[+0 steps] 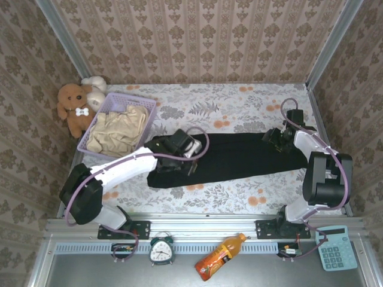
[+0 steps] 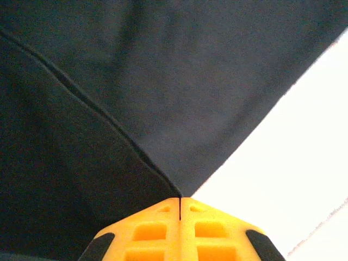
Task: Fold and stack the mixed laundry pile
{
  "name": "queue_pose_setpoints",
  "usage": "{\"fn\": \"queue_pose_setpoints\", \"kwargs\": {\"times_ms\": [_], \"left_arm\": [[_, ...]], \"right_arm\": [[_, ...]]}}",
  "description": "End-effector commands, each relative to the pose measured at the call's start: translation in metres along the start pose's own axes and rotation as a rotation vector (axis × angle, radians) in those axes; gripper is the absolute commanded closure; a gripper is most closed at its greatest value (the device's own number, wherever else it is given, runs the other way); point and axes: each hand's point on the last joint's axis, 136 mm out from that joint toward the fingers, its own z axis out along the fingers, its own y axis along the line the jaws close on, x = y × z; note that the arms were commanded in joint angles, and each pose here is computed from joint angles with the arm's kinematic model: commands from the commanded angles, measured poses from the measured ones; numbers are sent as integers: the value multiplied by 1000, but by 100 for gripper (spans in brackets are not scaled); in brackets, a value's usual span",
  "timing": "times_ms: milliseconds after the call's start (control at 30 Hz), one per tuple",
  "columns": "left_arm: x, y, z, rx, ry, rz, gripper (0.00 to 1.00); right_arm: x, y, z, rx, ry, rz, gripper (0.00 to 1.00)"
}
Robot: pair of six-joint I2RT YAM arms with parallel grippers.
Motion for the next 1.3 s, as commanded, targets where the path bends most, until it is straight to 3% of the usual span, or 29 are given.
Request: {"fn": "queue_pose_setpoints", "kwargs": {"times_ms": [0, 67, 100, 233, 400, 533, 667, 867, 1000, 1267], "left_arm": [[32, -20, 1, 50, 92, 127, 29], [25, 4, -9, -69, 41, 103, 4], [16, 17, -17, -120, -7, 75, 0], [-26, 72, -53, -187, -253, -174, 4], [-55, 144, -70, -226, -432, -460, 14], [-59, 180, -60, -301, -392, -577, 17], [-46, 213, -51, -377, -370, -655, 17], [-49, 240, -41, -377, -412, -697, 17], [-66, 242, -31, -321, -446, -691, 21], [-68, 248, -7, -285, -414, -697, 43]], "right_arm": [[6, 8, -11, -33, -4, 0, 34], [6, 16, -16, -46, -14, -21, 34], [7, 20, -17, -53, -17, -28, 35], [23, 55, -17, -110, 8, -84, 37], [63, 119, -8, -206, 64, -182, 38], [101, 171, 3, -283, 129, -297, 38], [141, 196, 13, -341, 204, -380, 39], [190, 201, 27, -364, 310, -445, 39], [199, 198, 29, -341, 314, -463, 39], [211, 187, 28, -323, 331, -465, 43]]}}
